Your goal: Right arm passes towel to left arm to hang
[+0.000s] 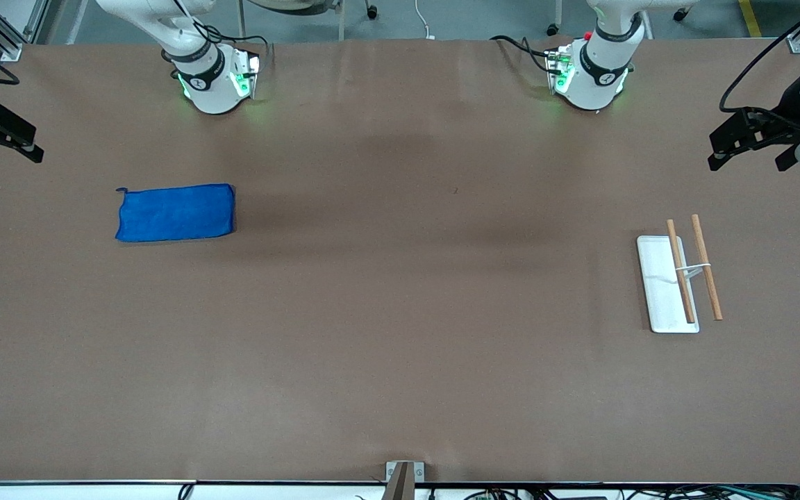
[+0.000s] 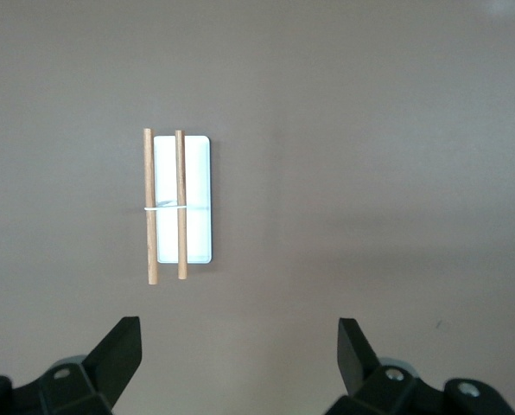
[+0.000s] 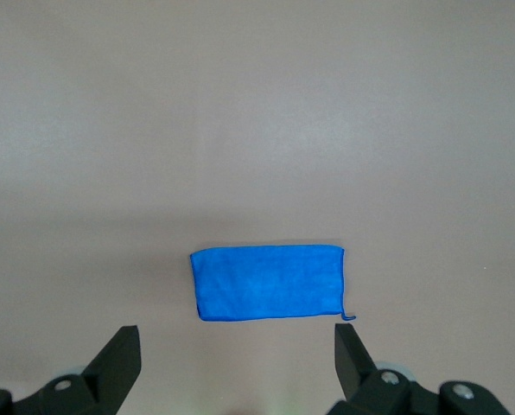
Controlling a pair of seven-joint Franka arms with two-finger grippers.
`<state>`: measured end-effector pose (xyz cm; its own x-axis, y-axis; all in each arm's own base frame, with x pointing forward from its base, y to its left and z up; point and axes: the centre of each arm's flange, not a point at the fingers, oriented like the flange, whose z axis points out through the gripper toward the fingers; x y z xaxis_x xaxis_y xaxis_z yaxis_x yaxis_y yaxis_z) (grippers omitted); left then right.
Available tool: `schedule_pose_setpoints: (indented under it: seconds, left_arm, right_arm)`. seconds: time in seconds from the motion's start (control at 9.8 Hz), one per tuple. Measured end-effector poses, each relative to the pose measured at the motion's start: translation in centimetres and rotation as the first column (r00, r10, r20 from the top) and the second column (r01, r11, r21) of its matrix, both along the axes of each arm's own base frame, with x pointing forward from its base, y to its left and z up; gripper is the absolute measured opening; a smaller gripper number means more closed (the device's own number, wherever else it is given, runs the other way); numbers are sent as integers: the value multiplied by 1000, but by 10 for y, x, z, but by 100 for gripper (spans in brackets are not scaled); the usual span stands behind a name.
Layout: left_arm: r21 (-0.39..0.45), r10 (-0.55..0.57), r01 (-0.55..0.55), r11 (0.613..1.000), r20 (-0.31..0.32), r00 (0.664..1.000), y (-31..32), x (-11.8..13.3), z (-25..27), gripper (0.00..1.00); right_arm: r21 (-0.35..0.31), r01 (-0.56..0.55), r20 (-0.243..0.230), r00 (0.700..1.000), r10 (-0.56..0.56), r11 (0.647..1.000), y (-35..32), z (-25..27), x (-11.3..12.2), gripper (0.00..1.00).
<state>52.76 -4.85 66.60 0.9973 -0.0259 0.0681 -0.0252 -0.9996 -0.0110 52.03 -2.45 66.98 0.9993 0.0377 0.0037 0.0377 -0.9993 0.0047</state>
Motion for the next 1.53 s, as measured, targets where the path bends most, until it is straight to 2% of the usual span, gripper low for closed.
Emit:
schedule_pose_setpoints:
  seconds: [0.41,0.61,0.82,1.02,1.22,1.53]
  left_arm:
    - [5,0,0,1000,-40,999,0,-1,-6,100]
    - [5,-2,2,1000,-50,999,-1,2,-12,100]
    - [5,-7,8,1000,-58,998,-5,5,-16,100]
    - [4,-20,21,1000,-65,998,-12,9,-20,100]
    - [2,-44,45,999,-73,996,-26,15,-26,100]
    - [0,-58,58,998,-68,996,-35,18,-26,100]
  right_arm:
    - [10,7,1,1000,-7,1000,-3,0,0,99]
    - [12,17,-24,1000,-17,1000,-9,-13,1,99]
    - [14,31,-66,997,-30,999,-18,-56,5,99]
    - [18,6,-75,997,-5,1000,-23,-108,7,99]
    - [26,-23,-79,997,25,999,-42,-160,-3,98]
    - [34,-19,-94,995,22,999,-59,-244,-34,98]
